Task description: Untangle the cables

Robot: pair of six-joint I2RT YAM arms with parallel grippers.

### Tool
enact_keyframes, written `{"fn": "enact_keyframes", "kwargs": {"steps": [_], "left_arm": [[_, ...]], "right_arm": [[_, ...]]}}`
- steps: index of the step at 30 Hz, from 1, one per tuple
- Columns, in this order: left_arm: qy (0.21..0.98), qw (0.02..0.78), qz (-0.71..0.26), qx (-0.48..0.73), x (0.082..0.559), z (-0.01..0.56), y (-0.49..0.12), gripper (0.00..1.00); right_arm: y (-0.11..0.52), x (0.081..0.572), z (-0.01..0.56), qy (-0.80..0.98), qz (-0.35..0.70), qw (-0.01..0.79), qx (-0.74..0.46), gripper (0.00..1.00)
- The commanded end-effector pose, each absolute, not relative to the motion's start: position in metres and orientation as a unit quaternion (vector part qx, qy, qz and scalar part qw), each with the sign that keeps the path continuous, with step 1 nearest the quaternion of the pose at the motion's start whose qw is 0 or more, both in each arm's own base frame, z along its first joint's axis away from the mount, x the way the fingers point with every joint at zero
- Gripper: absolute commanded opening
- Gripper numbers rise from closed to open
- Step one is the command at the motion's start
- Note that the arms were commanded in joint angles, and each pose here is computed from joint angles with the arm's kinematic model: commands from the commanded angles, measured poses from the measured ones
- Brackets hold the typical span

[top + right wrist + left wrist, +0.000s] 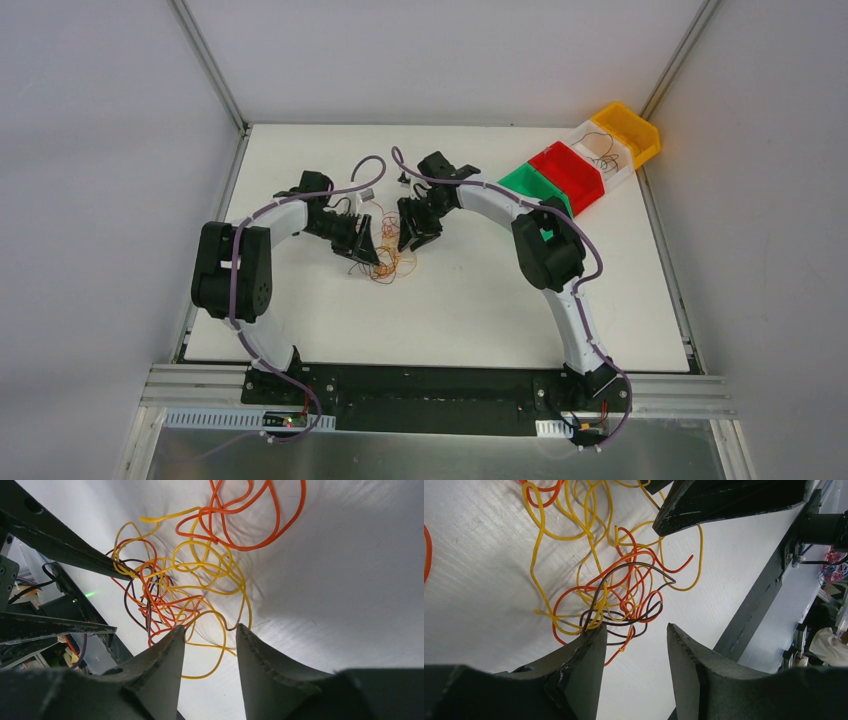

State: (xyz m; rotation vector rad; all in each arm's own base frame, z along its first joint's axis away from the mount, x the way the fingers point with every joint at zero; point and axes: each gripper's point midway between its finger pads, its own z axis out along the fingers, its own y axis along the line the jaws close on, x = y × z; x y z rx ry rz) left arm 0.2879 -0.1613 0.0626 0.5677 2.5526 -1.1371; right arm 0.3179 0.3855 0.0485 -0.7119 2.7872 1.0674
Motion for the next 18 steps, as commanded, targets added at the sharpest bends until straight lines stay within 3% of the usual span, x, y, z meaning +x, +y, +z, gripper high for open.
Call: {"fn": "enact_keyframes", "kwargs": {"steps": [1,9,18], "left_arm": [[0.867,0.189,-0.39,0.246,0.297,0.085,-0.165,0.49],[0.821,0.247,-0.349,0.378,0.299,0.09,-0.168,0.5],[0.814,0.219,-0.308,0.44,0.294,0.064,-0.176,0.44]], "right_arm": [[0.389,0.32,0.047,0.908,0.345,0.042,-0.236,0.42],[0.388,0.32,0.045,0.909,0.342,0.04,-0.234,0.4],[0.385,0.32,0.043,0.908,0.336,0.045,-0.244,0.4]]}}
